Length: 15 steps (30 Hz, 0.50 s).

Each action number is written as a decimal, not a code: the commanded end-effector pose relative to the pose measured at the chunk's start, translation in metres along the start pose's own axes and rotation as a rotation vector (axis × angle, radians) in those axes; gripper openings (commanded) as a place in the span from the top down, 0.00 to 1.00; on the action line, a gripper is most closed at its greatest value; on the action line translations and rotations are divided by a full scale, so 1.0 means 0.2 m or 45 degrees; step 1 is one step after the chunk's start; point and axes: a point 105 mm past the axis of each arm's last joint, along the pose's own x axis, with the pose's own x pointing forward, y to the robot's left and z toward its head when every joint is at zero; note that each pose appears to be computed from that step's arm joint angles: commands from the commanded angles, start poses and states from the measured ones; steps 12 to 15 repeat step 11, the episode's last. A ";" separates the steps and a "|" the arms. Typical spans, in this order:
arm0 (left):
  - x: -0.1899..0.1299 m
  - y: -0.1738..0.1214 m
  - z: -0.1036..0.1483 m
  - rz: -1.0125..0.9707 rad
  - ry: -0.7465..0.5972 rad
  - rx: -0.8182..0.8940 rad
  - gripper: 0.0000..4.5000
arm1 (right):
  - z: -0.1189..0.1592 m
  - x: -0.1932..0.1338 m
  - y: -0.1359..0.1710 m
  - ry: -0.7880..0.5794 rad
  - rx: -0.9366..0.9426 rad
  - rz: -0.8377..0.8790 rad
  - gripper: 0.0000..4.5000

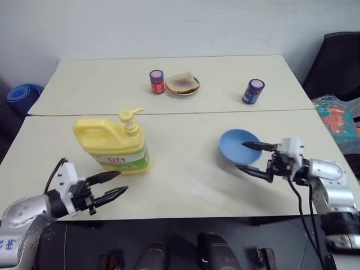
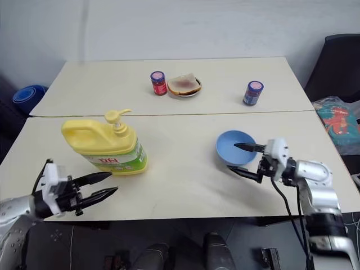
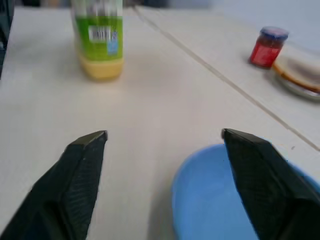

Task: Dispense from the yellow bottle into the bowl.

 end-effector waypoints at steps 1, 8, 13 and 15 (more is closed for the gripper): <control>-0.07 0.06 -0.02 0.155 0.019 0.080 0.12 | 0.09 -0.03 0.11 -0.076 -0.057 -0.022 0.00; -0.09 0.08 -0.09 0.278 0.061 0.182 0.12 | -0.04 -0.11 0.29 0.038 -0.061 -0.035 0.00; -0.07 0.08 -0.09 0.280 0.062 0.218 0.12 | -0.04 -0.10 0.28 0.033 -0.087 -0.076 0.00; -0.07 0.08 -0.09 0.280 0.062 0.218 0.12 | -0.04 -0.10 0.28 0.033 -0.087 -0.076 0.00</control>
